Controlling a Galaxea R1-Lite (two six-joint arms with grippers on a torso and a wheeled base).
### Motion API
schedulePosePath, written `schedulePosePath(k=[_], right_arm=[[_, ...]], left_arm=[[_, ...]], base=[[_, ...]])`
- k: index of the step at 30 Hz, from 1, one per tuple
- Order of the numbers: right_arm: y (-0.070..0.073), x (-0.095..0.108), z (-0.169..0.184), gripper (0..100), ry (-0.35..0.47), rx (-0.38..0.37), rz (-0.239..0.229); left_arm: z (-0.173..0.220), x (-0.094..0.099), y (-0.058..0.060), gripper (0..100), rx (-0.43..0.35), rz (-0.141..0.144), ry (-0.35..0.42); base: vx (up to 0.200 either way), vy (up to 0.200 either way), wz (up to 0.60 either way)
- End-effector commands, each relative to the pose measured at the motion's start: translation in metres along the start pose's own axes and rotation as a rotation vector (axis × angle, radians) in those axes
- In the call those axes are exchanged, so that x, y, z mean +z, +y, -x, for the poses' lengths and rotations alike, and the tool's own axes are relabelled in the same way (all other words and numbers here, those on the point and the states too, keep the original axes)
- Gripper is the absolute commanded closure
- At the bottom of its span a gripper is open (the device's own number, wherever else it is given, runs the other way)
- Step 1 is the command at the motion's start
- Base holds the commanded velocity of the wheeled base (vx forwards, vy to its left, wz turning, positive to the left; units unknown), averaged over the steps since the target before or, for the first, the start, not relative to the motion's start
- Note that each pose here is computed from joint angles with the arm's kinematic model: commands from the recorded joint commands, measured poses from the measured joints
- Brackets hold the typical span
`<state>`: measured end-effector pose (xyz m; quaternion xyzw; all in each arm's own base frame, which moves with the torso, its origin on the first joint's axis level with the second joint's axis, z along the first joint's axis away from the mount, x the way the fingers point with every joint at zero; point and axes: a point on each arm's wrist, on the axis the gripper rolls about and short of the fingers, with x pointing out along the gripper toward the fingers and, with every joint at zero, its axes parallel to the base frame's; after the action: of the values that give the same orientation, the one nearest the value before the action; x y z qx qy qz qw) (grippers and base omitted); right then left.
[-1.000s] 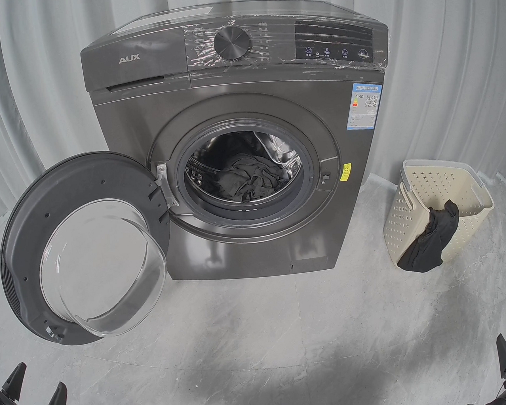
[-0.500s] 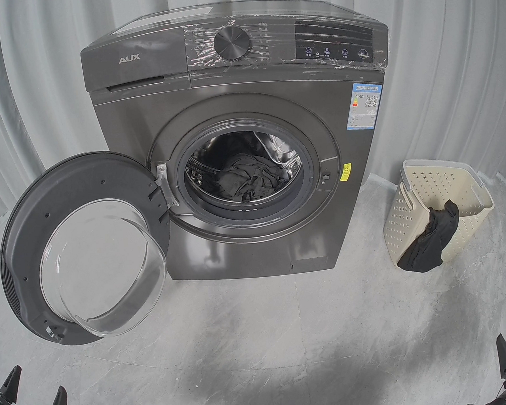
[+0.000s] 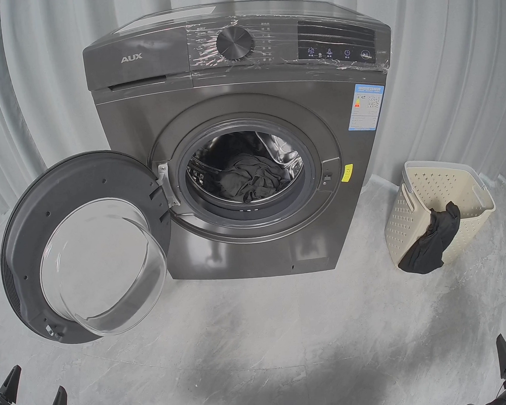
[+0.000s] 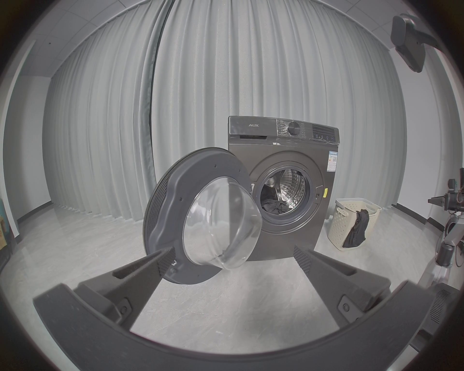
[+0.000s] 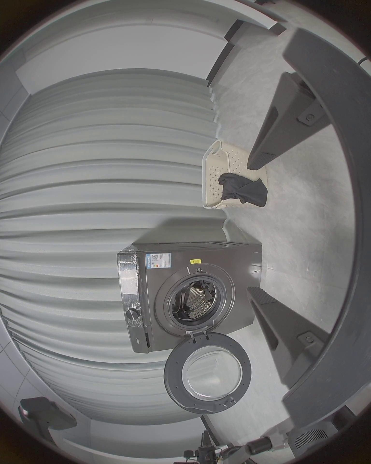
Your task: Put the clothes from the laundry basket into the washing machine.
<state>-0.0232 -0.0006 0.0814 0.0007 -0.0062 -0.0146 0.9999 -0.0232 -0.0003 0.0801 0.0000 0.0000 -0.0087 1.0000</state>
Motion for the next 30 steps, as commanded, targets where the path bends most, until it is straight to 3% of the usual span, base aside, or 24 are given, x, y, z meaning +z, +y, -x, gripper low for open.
schedulePosePath(k=[1, 30], right_arm=[[0.0000, -0.0052, -0.0003, 0, 0.005, 0.000, 0.000], [0.0000, -0.0052, -0.0003, 0, 0.005, 0.000, 0.000]], left_arm=[[-0.0003, -0.0048, 0.0000, 0, 0.001, 0.000, 0.005], [-0.0003, -0.0048, 0.0004, 0, 0.019, 0.002, 0.005]], base=[[0.000, -0.200, 0.00], [0.000, -0.200, 0.00]])
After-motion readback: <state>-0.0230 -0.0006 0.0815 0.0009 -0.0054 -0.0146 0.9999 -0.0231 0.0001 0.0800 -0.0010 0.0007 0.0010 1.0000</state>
